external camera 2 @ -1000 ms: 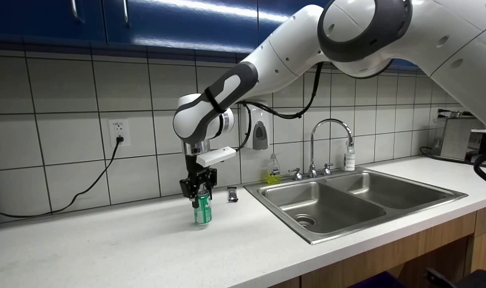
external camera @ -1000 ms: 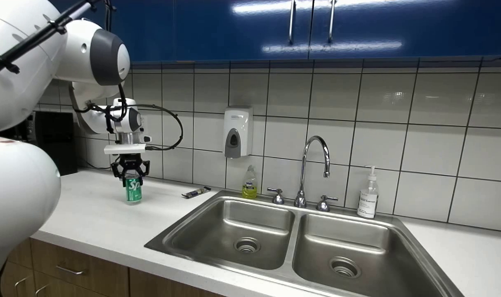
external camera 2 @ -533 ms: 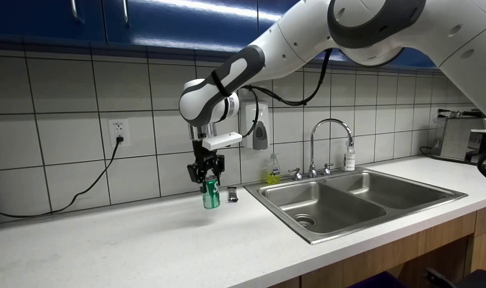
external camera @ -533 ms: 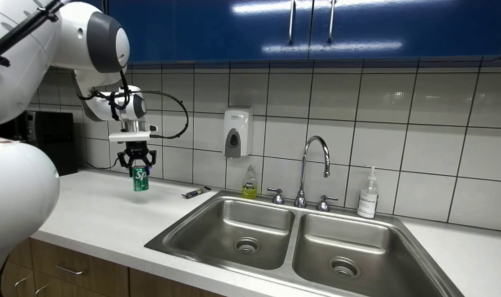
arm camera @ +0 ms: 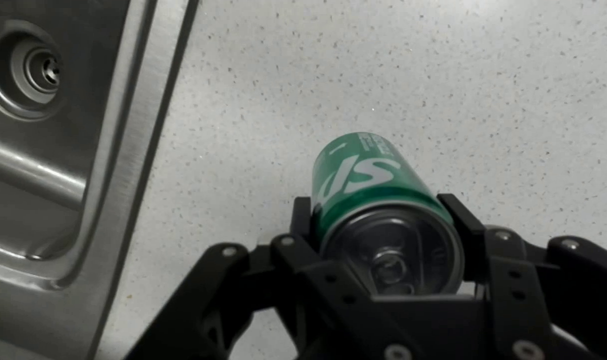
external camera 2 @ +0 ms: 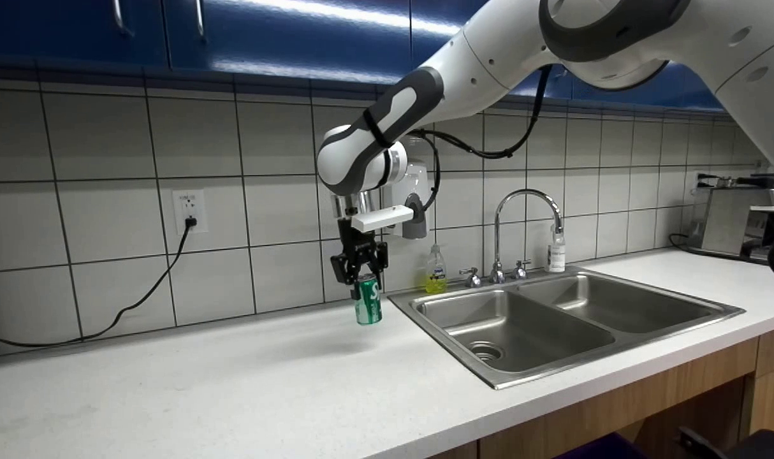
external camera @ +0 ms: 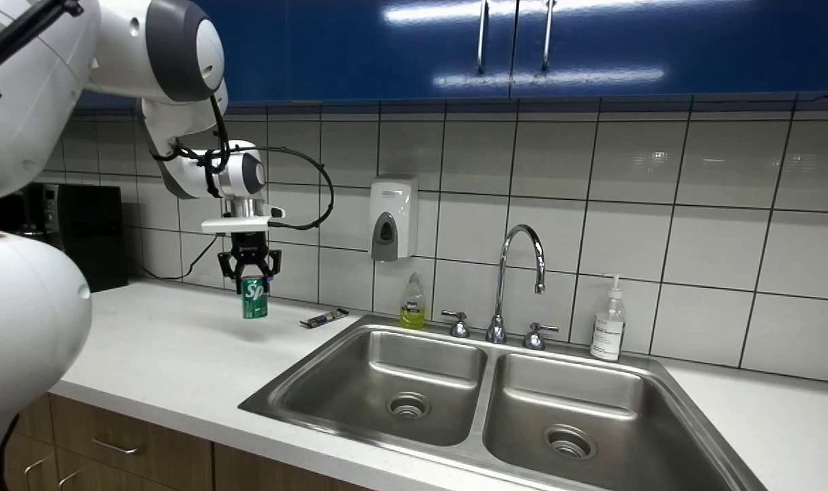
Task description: Move the sprite can to the sink
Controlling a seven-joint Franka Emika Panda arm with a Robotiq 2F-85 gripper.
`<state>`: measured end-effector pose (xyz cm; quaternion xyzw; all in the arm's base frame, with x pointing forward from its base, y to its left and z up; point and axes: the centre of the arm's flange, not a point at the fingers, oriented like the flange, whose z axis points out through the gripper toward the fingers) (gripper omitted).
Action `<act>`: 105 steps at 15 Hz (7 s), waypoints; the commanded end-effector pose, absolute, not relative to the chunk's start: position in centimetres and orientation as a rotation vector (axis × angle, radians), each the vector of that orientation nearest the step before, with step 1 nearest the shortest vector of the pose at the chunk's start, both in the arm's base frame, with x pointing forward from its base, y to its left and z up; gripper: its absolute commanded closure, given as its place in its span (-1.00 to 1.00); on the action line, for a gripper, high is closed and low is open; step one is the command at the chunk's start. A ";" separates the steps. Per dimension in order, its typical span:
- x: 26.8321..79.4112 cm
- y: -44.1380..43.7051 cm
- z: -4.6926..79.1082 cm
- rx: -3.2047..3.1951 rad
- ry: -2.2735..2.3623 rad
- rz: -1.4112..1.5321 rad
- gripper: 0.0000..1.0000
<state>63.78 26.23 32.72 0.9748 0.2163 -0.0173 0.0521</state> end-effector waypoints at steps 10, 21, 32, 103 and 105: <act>58.5 13.7 35.1 3.077 0.276 -0.166 0.23; 55.0 3.0 33.9 3.096 -0.023 -0.249 0.23; 55.1 -5.9 29.5 3.098 -0.255 -0.173 0.23; 51.8 -8.9 26.0 3.097 -0.378 -0.039 -1.00; 49.8 -8.6 27.5 3.071 -0.369 -0.065 -1.00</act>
